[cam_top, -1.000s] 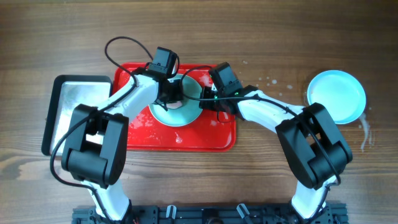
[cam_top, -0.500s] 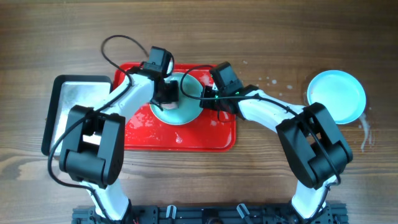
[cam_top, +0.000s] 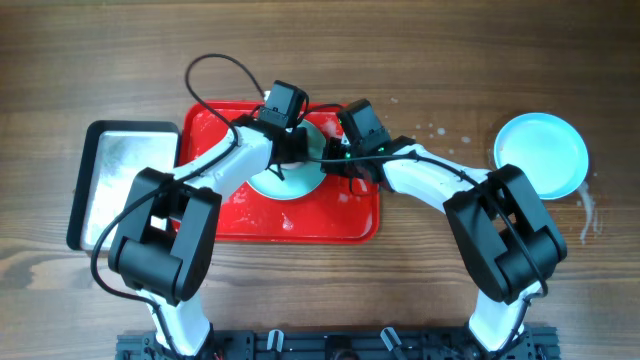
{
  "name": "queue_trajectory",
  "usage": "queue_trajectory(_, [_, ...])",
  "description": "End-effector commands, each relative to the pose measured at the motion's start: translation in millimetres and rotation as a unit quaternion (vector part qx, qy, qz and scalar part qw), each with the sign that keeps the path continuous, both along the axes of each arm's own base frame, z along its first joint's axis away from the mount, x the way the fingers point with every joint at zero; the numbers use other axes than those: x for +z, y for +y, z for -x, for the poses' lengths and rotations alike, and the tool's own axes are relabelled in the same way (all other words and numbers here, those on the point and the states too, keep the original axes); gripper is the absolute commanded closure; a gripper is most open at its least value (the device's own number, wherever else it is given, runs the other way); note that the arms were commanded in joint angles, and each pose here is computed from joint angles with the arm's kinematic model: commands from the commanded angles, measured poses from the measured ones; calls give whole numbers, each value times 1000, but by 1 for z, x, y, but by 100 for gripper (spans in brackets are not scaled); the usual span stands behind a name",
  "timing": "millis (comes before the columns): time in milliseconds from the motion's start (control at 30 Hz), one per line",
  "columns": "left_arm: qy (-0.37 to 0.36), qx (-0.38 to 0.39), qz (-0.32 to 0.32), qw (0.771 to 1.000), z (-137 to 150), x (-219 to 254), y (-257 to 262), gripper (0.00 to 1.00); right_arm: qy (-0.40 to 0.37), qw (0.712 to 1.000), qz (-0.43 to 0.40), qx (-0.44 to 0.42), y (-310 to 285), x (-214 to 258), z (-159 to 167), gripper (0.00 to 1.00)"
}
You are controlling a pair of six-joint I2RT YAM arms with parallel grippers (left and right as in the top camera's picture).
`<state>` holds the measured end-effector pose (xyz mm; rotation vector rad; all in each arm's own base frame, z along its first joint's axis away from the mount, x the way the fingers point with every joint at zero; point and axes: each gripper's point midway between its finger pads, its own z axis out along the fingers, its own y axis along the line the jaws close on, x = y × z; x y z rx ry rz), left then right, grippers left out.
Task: Clean dirty plates on tray and stack at the side
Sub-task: 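Scrub the plate with the left sponge while the right gripper holds it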
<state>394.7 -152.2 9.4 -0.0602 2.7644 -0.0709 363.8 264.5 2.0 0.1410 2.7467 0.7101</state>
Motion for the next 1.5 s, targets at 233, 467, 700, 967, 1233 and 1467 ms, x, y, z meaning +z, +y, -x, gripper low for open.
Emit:
queue_trajectory(233, [118, 62, -131, 982, 61, -26, 64, 96, 31, 999, 25, 1, -7, -26, 13, 96])
queue_trajectory(467, [198, -128, 169, 957, 91, -17, -50, 96, 32, 999, 23, 2, -7, -25, 14, 95])
queue_trajectory(700, [146, -81, 85, 982, 63, -26, -23, 96, 32, 999, 24, 2, -7, -26, 14, 96])
queue_trajectory(967, [76, 170, -228, 956, 63, -10, 107, 96, 31, 999, 24, 3, -7, -25, 14, 96])
queue_trajectory(1233, [-23, 233, -177, 956, 38, -29, 103, 96, 31, 999, 24, 3, -7, -25, 14, 96])
queue_trajectory(1467, [52, 48, -30, 997, 44, -56, 32, 96, 29, 999, 23, 3, -6, -25, 13, 96])
